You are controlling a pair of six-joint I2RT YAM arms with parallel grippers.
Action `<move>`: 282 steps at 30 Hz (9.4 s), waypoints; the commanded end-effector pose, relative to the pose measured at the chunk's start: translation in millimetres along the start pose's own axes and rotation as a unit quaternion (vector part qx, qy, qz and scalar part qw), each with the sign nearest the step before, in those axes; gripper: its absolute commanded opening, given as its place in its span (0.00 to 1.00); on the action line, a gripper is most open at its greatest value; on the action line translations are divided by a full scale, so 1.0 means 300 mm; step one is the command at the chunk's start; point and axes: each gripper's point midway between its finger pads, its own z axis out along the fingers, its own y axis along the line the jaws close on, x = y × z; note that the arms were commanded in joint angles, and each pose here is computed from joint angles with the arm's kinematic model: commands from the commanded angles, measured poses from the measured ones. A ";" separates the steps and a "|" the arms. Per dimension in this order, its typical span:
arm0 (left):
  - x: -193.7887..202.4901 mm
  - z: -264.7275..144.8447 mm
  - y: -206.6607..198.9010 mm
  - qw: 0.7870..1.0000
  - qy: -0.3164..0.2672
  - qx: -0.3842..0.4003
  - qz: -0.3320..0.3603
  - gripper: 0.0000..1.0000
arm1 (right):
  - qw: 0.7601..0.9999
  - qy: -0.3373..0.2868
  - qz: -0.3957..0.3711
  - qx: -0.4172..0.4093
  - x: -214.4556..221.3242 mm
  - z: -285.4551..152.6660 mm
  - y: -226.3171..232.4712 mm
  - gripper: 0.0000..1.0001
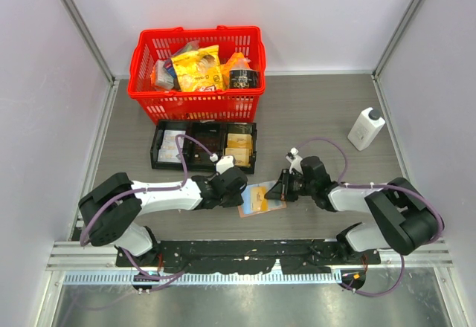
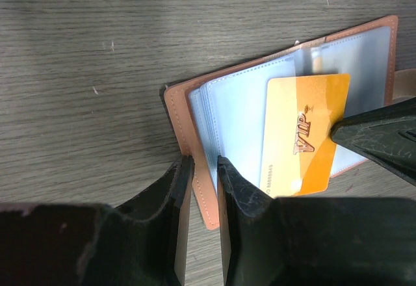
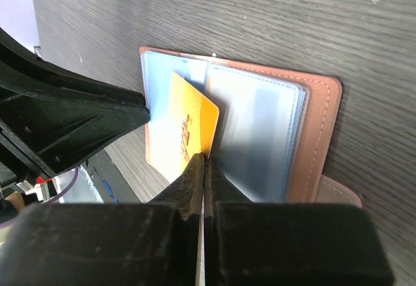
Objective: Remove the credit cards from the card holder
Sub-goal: Remove the credit card from the card holder, then place the credit card in the storage box, then remove the credit card from the card holder.
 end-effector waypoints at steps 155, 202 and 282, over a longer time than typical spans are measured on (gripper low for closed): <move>-0.669 -0.653 0.599 0.930 -0.311 -0.196 -0.020 0.96 | 0.777 -0.578 0.004 0.248 -0.581 0.176 0.429 0.01; -0.544 -0.511 0.375 0.979 -0.197 -0.045 -0.004 0.84 | 0.940 -0.246 -0.076 0.225 -0.354 -0.150 0.227 0.73; 0.011 -0.054 -0.008 0.998 -0.055 -0.006 0.001 0.38 | 0.997 0.016 -0.064 0.048 -0.050 0.003 0.256 0.41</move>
